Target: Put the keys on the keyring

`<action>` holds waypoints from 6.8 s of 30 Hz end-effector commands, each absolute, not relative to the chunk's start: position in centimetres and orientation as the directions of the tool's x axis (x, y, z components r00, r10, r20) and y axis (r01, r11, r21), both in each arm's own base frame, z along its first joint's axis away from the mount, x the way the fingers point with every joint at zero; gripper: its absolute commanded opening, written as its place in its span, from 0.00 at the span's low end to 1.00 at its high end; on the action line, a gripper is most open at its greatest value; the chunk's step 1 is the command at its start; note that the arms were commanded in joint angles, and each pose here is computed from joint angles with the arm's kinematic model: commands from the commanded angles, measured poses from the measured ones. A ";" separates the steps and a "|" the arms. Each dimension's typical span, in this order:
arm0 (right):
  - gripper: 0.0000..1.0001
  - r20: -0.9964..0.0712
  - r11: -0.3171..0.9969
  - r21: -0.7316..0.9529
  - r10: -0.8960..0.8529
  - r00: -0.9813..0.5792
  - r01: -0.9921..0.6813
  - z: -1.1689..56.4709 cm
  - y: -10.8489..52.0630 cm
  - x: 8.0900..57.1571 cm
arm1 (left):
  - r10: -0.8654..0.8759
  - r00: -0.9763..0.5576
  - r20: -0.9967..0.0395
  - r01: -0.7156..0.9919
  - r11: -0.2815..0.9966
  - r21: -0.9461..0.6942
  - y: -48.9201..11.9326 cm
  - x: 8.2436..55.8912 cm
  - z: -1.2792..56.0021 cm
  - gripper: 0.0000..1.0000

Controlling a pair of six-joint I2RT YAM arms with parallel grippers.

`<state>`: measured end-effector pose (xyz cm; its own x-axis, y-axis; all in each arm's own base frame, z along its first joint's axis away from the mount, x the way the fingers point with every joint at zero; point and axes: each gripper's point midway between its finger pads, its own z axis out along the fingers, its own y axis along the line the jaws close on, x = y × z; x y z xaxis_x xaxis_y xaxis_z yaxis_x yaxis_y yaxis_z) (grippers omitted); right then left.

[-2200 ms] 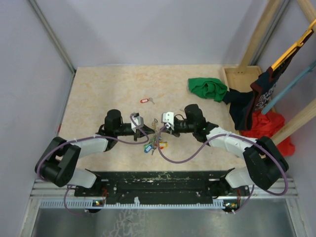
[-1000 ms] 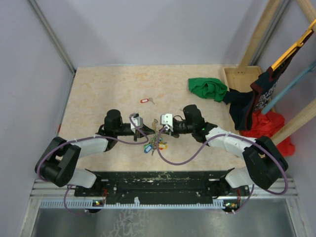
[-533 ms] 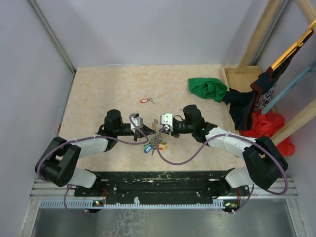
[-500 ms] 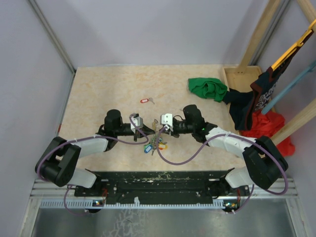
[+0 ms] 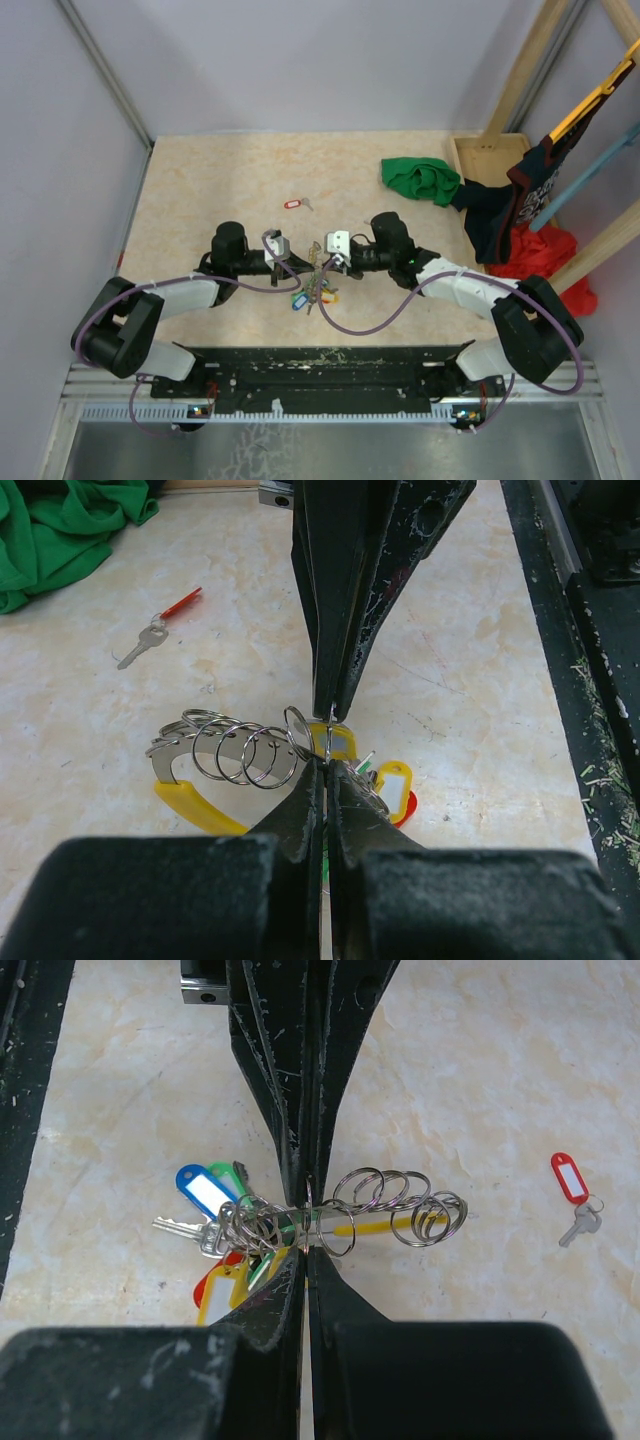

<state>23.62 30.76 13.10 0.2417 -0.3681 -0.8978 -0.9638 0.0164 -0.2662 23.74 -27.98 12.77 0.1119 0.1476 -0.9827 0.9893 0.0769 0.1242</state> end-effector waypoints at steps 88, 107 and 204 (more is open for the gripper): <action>0.00 -0.806 0.097 -0.438 -0.483 0.342 -0.894 13.6 31.3 25.2 | 0.013 -0.056 -0.998 0.936 0.348 -0.048 -27.4 27.3 17.3 0.00; 0.00 -0.818 0.083 -0.457 -0.430 0.382 -0.885 16.8 31.7 24.5 | -0.067 -0.017 -0.998 0.887 0.459 -0.046 -25.8 27.9 17.0 0.16; 0.00 -0.742 0.013 -0.416 -0.583 0.331 -0.909 14.7 30.5 24.4 | 0.045 -0.009 -0.999 0.978 0.211 0.001 -28.4 25.8 15.4 0.00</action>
<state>24.26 31.17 14.60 0.3493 -0.5688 -0.7446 -0.9164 -0.0414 -0.3982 25.01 -28.57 13.37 -0.0535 0.1005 -0.9935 0.9844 0.1726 -0.0356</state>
